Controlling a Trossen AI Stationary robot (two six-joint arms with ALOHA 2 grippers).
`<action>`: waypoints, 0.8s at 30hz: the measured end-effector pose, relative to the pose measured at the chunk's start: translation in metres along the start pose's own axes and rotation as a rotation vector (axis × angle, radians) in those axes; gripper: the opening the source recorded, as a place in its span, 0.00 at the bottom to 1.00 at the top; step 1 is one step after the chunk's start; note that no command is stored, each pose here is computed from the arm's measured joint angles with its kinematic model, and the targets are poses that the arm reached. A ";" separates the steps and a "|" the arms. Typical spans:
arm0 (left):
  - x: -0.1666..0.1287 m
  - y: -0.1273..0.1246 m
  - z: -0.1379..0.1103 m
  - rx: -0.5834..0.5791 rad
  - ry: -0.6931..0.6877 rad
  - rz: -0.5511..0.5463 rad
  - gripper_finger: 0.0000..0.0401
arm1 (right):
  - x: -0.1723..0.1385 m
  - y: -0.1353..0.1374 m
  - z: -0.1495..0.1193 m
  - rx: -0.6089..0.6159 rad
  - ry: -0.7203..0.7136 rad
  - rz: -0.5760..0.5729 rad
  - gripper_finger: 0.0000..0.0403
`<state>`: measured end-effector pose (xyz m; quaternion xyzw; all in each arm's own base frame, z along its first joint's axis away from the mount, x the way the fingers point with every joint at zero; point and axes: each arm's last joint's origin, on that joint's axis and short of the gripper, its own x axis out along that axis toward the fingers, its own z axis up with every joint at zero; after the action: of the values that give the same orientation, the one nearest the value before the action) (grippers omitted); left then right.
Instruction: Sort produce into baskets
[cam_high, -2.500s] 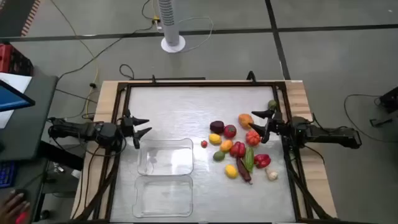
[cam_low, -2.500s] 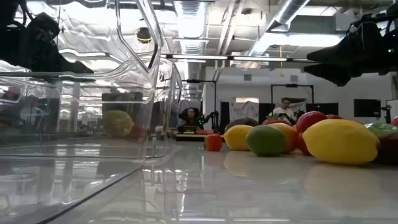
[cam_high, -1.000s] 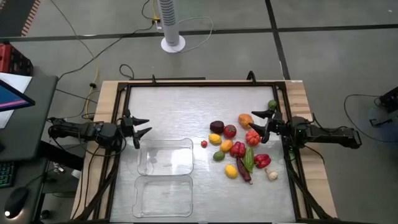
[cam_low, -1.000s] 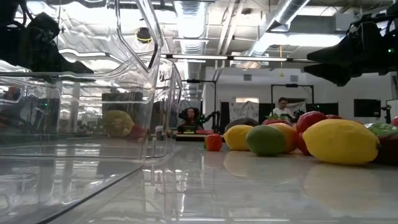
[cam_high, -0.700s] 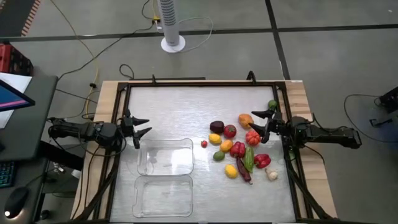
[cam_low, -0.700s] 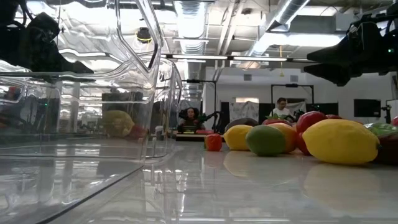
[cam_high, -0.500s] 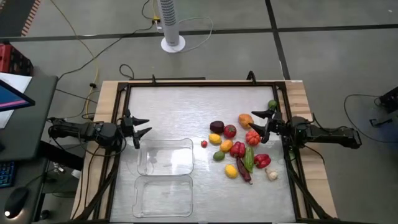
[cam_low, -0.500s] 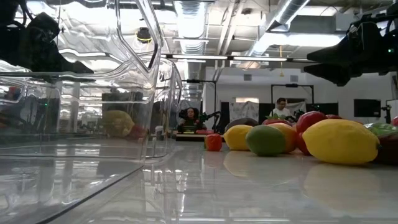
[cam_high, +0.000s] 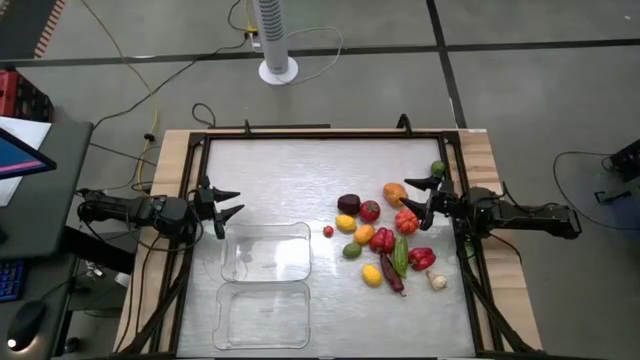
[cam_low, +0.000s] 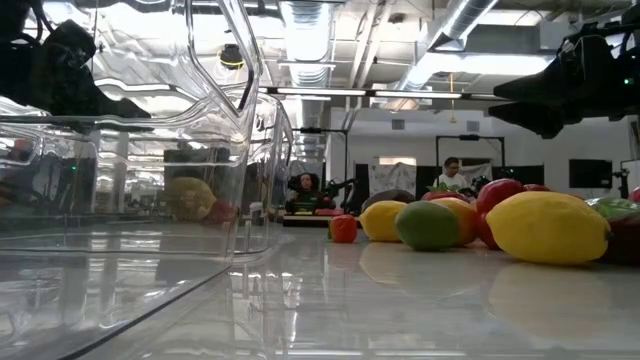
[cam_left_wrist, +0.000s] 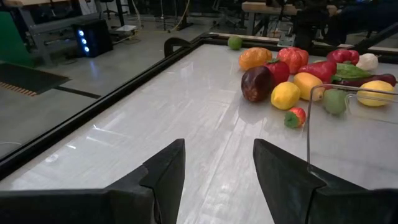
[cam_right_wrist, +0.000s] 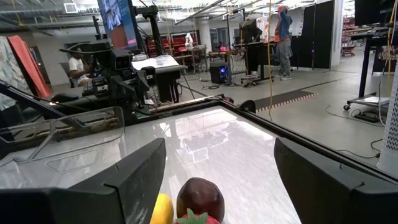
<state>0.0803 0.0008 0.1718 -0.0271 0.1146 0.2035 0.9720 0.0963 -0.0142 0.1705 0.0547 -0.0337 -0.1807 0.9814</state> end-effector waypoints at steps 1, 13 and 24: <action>0.000 0.000 0.000 0.000 0.000 0.000 0.44 | 0.000 0.000 0.000 0.000 0.000 0.000 0.81; 0.000 0.000 0.000 0.000 0.000 0.000 0.44 | 0.000 0.000 0.000 0.000 0.001 0.000 0.81; 0.000 -0.001 0.001 -0.162 -0.015 -0.005 0.44 | 0.000 0.000 0.000 0.000 0.000 0.000 0.81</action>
<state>0.0812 0.0006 0.1726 -0.1043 0.0903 0.2098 0.9680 0.0963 -0.0142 0.1704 0.0547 -0.0337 -0.1807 0.9814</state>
